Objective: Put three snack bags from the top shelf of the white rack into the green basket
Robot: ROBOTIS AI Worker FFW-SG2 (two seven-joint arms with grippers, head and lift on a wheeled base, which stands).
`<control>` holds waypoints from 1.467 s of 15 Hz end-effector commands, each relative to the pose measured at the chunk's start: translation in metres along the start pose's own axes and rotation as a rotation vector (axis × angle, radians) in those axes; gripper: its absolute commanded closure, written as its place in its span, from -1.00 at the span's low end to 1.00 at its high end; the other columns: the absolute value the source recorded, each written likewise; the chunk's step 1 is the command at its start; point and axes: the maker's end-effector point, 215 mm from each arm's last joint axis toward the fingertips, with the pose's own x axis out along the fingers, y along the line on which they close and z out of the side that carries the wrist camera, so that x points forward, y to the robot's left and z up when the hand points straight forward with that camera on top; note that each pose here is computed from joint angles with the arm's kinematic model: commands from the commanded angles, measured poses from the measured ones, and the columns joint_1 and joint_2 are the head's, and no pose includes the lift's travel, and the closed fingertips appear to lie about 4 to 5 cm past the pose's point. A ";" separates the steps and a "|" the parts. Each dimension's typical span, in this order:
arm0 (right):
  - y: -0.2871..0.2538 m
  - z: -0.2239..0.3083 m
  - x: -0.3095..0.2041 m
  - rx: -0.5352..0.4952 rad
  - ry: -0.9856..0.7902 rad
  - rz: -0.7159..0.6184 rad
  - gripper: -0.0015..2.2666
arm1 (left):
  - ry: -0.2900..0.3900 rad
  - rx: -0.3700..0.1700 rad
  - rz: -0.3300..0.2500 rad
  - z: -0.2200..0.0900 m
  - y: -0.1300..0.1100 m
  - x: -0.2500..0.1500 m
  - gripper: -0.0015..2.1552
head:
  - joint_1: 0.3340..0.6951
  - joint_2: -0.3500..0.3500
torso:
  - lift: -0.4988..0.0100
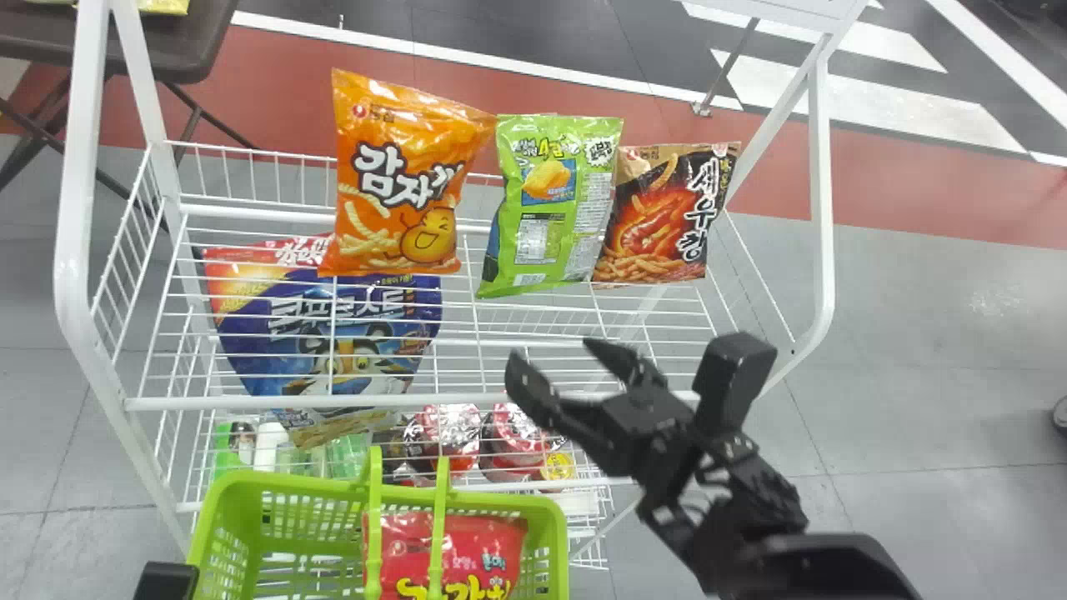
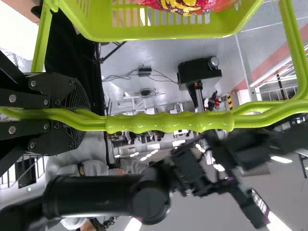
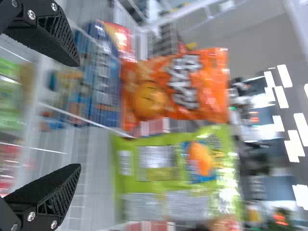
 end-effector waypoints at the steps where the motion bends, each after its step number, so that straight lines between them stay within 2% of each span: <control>1: -0.004 0.030 0.037 -0.064 -0.089 -0.017 -0.94 | 0.000 -0.007 0.002 -0.002 0.003 0.000 0.97 | 1.00 -1.00 | 0.96; 3: -0.011 0.046 0.063 -0.147 -0.132 -0.077 -0.94 | 0.001 -0.007 0.003 -0.001 0.002 -0.001 0.97 | 1.00 -1.00 | 0.96; 5: -0.024 0.046 0.085 -0.188 -0.115 -0.125 -0.94 | 0.000 -0.011 0.010 -0.002 0.005 -0.004 0.97 | 1.00 -1.00 | 0.96; 9: -0.062 0.035 0.098 -0.161 -0.089 -0.199 -0.93 | 0.015 -0.020 0.019 0.002 0.007 -0.009 0.97 | 1.00 -1.00 | 0.96; 13: -0.086 0.033 0.115 -0.176 -0.094 -0.274 -0.88 | 0.014 -0.023 0.019 0.003 0.007 -0.012 0.97 | 1.00 -1.00 | 0.96; 15: -0.099 0.025 0.125 -0.165 -0.046 -0.275 -0.75 | 0.013 -0.025 0.016 0.003 0.007 -0.013 0.97 | 1.00 -1.00 | 0.96; 16: -0.103 0.023 0.125 -0.151 -0.033 -0.264 -0.66 | 0.011 -0.026 0.011 0.003 0.007 -0.013 0.97 | 1.00 -1.00 | 0.96; 17: -0.098 0.016 0.128 -0.131 -0.003 -0.229 -0.42 | 0.011 -0.027 0.011 0.004 0.008 -0.013 0.97 | 1.00 -1.00 | 0.96; 18: -0.098 0.013 0.131 -0.119 0.017 -0.224 -0.27 | 0.013 -0.027 0.012 0.006 0.009 -0.012 0.97 | 1.00 -1.00 | 0.96; 19: -0.095 0.015 0.133 -0.119 0.018 -0.209 -0.03 | 0.017 -0.030 0.011 0.005 0.010 -0.011 0.97 | 1.00 -1.00 | 0.96; 21: -0.092 0.000 0.131 -0.091 0.060 -0.201 0.79 | 0.018 -0.030 0.015 0.006 0.011 -0.011 0.97 | 1.00 -1.00 | 0.96; 22: -0.089 0.002 0.128 -0.093 0.052 -0.198 0.83 | 0.016 -0.027 0.014 0.006 0.011 -0.011 0.97 | 1.00 -1.00 | 0.96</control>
